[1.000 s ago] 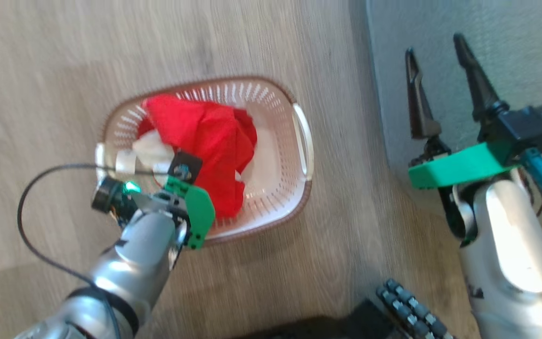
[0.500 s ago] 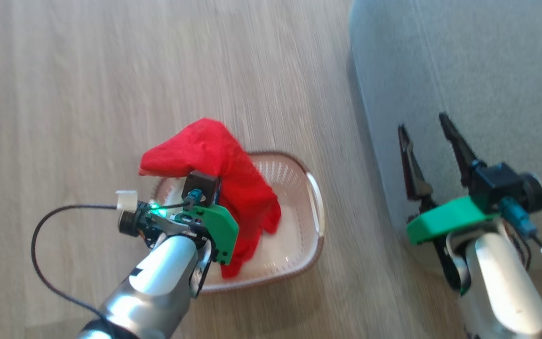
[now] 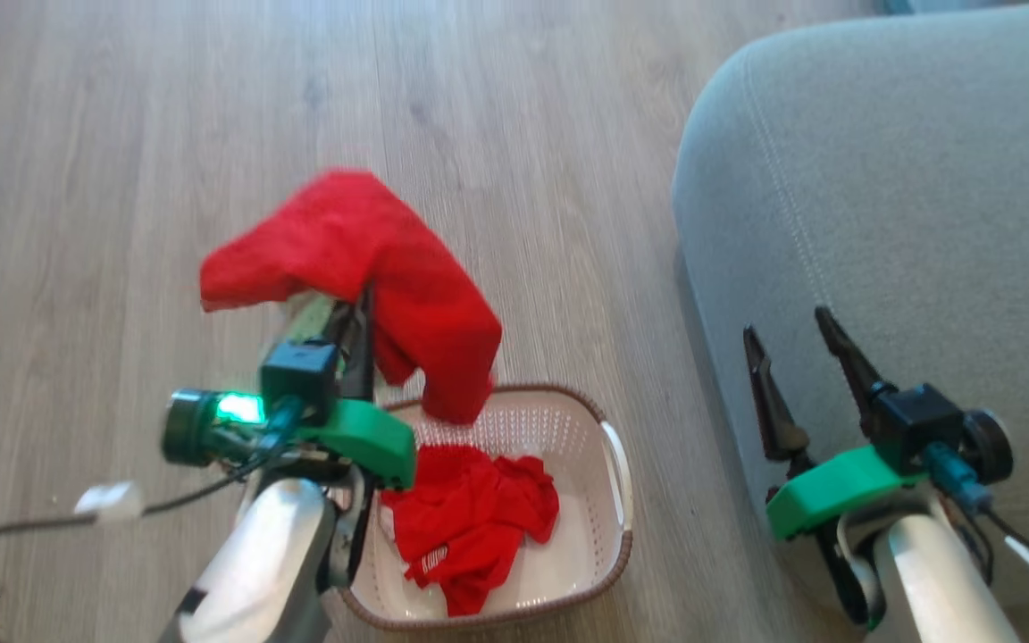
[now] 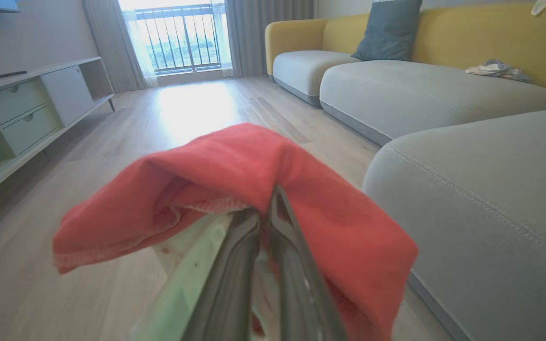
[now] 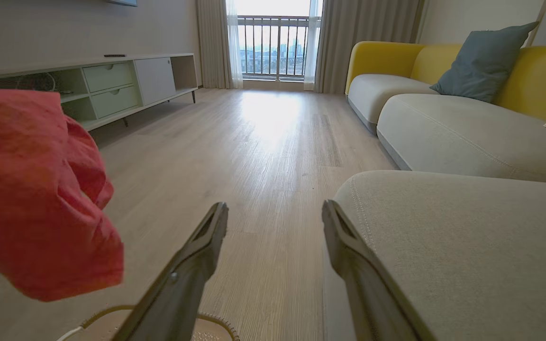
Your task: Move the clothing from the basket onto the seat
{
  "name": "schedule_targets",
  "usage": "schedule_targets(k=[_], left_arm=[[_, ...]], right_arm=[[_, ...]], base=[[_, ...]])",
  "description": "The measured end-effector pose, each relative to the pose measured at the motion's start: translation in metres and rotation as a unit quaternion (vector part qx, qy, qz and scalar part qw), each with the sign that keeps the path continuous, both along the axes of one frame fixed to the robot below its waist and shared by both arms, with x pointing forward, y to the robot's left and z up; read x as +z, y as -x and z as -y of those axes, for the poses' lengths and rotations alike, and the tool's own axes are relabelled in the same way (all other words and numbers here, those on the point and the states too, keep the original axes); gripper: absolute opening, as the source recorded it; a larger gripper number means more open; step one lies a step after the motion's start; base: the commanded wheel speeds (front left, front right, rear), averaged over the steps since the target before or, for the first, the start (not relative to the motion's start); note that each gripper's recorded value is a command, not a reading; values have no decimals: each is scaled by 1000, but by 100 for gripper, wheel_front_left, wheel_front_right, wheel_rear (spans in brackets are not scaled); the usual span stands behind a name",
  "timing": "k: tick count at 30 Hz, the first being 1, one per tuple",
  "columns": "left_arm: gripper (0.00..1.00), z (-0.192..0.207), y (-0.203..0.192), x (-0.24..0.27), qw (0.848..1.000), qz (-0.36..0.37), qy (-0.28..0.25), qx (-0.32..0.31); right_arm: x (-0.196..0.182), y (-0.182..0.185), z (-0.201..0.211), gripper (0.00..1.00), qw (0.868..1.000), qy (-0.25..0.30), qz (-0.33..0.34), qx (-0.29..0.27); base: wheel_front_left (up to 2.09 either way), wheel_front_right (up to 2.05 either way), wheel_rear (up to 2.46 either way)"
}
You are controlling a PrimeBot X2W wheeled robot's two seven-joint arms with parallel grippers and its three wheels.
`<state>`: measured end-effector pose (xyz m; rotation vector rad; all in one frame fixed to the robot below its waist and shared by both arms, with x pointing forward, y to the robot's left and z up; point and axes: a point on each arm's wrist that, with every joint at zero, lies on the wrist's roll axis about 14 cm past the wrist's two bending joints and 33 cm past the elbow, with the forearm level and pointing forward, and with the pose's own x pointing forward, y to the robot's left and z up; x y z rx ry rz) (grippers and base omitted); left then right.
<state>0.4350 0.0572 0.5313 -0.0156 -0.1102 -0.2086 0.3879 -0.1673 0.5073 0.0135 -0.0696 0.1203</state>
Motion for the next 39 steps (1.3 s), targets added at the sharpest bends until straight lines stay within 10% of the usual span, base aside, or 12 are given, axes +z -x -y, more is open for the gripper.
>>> schedule_targets(k=[20,39], left_arm=[[0,-37,45,160,964,247,91,36],[0,43,53,129,969,187,98,-130]], right_arm=[[9,33,-6,100,1000,-18,16,6],[17,32,-15,100,999,-20,27,22]], base=[[0,0,0],[0,0,0]])
